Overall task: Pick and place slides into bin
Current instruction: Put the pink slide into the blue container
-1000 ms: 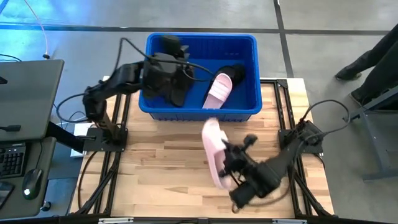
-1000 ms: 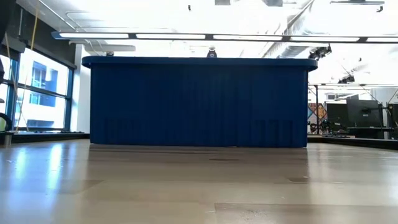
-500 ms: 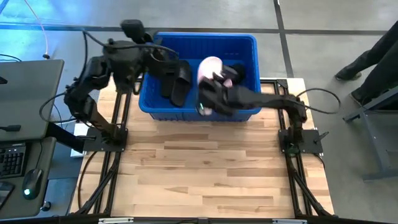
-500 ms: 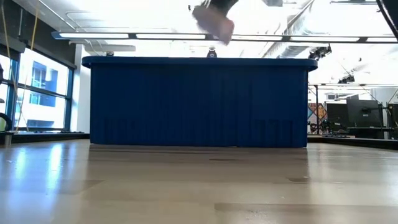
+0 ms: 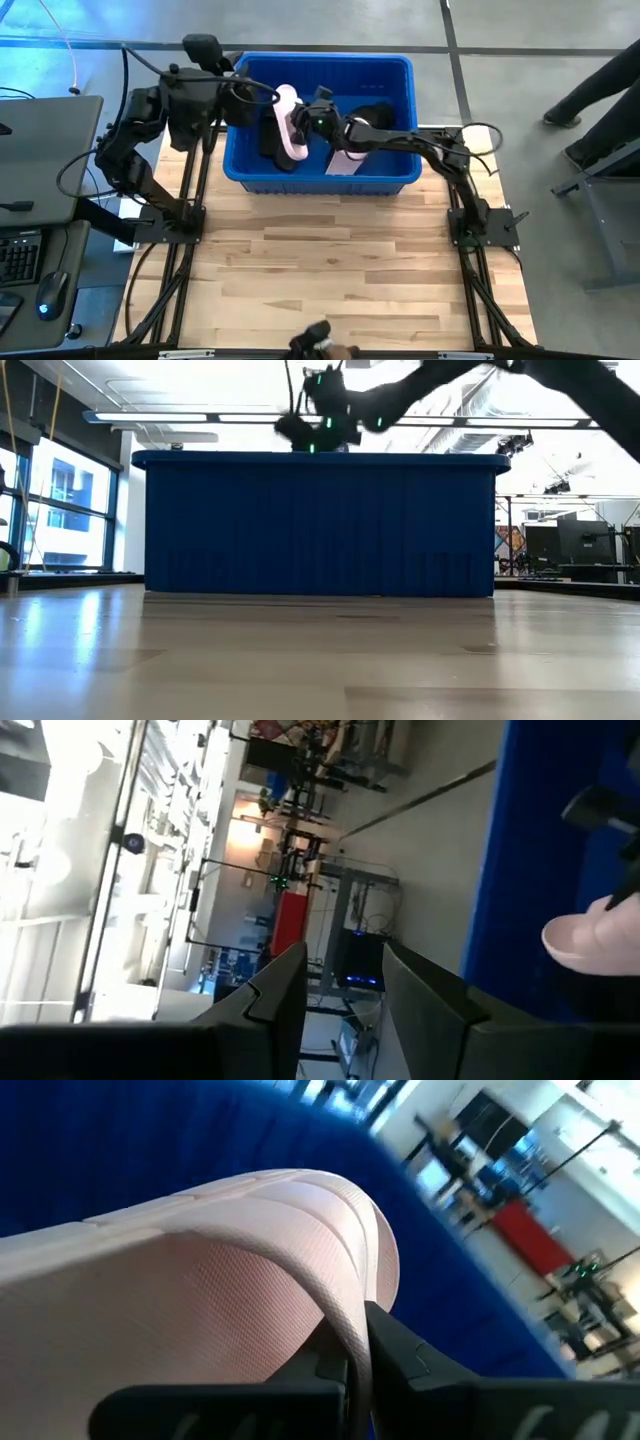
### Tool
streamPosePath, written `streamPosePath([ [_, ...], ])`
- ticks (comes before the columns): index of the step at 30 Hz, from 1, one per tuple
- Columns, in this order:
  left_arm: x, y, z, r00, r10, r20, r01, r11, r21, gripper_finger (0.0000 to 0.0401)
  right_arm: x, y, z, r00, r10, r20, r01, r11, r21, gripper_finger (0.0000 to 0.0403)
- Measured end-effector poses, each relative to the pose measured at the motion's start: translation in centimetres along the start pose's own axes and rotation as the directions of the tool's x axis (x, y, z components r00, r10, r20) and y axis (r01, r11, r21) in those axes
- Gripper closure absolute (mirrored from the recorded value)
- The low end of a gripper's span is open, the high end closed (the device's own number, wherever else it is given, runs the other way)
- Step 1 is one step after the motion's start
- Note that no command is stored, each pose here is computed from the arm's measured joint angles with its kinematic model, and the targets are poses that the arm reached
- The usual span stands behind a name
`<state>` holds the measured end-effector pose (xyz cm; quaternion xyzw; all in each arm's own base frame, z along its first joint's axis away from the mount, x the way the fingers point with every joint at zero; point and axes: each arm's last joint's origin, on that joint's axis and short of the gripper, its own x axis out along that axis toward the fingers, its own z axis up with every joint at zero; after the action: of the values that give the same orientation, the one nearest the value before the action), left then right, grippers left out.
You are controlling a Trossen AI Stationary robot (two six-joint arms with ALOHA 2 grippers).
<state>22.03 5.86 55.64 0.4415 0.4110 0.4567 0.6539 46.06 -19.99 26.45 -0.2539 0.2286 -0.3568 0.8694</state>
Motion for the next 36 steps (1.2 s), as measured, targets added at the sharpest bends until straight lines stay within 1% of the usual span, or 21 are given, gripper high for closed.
streamPosePath([
  [3, 0.1, -0.6, 0.1, 1.0, -0.03, 0.009, 0.03, 0.999, 0.011, 0.0277, 2.1, 0.9, -2.4, 0.999, 0.015, -0.044, -0.016, 1.0, -0.014, 0.0395],
  [5, 0.2, -0.9, 0.2, 0.999, -0.045, 0.006, 0.044, 0.999, 0.025, 0.0277, 3.2, 1.1, -3.3, 0.999, 0.024, -0.048, -0.024, 1.0, -0.006, 0.0383],
  [10, 0.2, -1.4, -0.4, 0.997, -0.071, -0.017, 0.071, 0.996, 0.047, 0.0277, 4.6, 1.4, -4.4, 0.995, 0.094, -0.022, -0.091, 0.992, 0.089, 0.0329],
  [13, 0.2, -1.8, -0.7, 0.995, -0.09, -0.035, 0.092, 0.994, 0.06, 0.0277, 4.7, 1.2, -4.6, 0.994, 0.102, -0.026, -0.097, 0.984, 0.148, 0.0289],
  [18, 0.1, -2.2, -1.2, 0.992, -0.114, -0.062, 0.118, 0.992, 0.053, 0.0277, 4.8, 1.2, -5.2, 0.99, 0.122, -0.073, -0.106, 0.975, 0.197, 0.0219],
  [21, 0.0, -2.4, -1.4, 0.989, -0.126, -0.076, 0.129, 0.99, 0.048, 0.0277, 4.3, 1.0, -5.1, 0.984, 0.133, -0.121, -0.107, 0.973, 0.203, 0.018],
  [23, 0.0, -2.6, -1.6, 0.987, -0.133, -0.086, 0.138, 0.989, 0.049, 0.0277, 3.8, 0.8, -4.4, 0.986, 0.135, -0.101, -0.115, 0.976, 0.185, 0.0163],
  [24, 0.0, -2.6, -1.7, 0.987, -0.135, -0.089, 0.14, 0.989, 0.046, 0.0277, 3.5, 0.8, -3.8, 0.988, 0.143, -0.063, -0.13, 0.976, 0.173, 0.0159],
  [25, 0.0, -2.6, -1.7, 0.987, -0.136, -0.09, 0.14, 0.989, 0.04, 0.0277, 3.2, 0.8, -2.9, 0.987, 0.162, 0.004, -0.16, 0.971, 0.18, 0.0157],
  [27, 0.0, -2.6, -1.7, 0.987, -0.136, -0.09, 0.139, 0.99, 0.034, 0.0277, 2.5, 0.6, -1.2, 0.965, 0.213, 0.15, -0.239, 0.952, 0.19, 0.0157],
  [28, 0.0, -2.6, -1.7, 0.987, -0.136, -0.09, 0.139, 0.99, 0.033, 0.0277, 2.2, 0.5, -0.4, 0.951, 0.234, 0.202, -0.274, 0.941, 0.198, 0.0159],
  [29, 0.0, -2.6, -1.7, 0.987, -0.136, -0.09, 0.139, 0.99, 0.031, 0.0277, 2.0, 0.4, 0.2, 0.945, 0.24, 0.223, -0.287, 0.935, 0.209, 0.0161],
  [30, 0.0, -2.6, -1.7, 0.987, -0.136, -0.09, 0.139, 0.99, 0.025, 0.0277, 1.9, 0.4, 0.5, 0.947, 0.237, 0.218, -0.284, 0.934, 0.219, 0.0163],
  [32, 0.0, -2.6, -1.7, 0.986, -0.15, -0.079, 0.151, 0.988, 0.015, 0.0277, 1.9, 0.6, 0.1, 0.959, 0.24, 0.154, -0.27, 0.937, 0.221, 0.0169],
  [36, 0.0, -2.8, -1.6, 0.98, -0.194, -0.047, 0.194, 0.981, 0.01, 0.0277, 2.1, 0.7, -0.6, 0.952, 0.285, 0.108, -0.302, 0.927, 0.223, 0.0178],
])
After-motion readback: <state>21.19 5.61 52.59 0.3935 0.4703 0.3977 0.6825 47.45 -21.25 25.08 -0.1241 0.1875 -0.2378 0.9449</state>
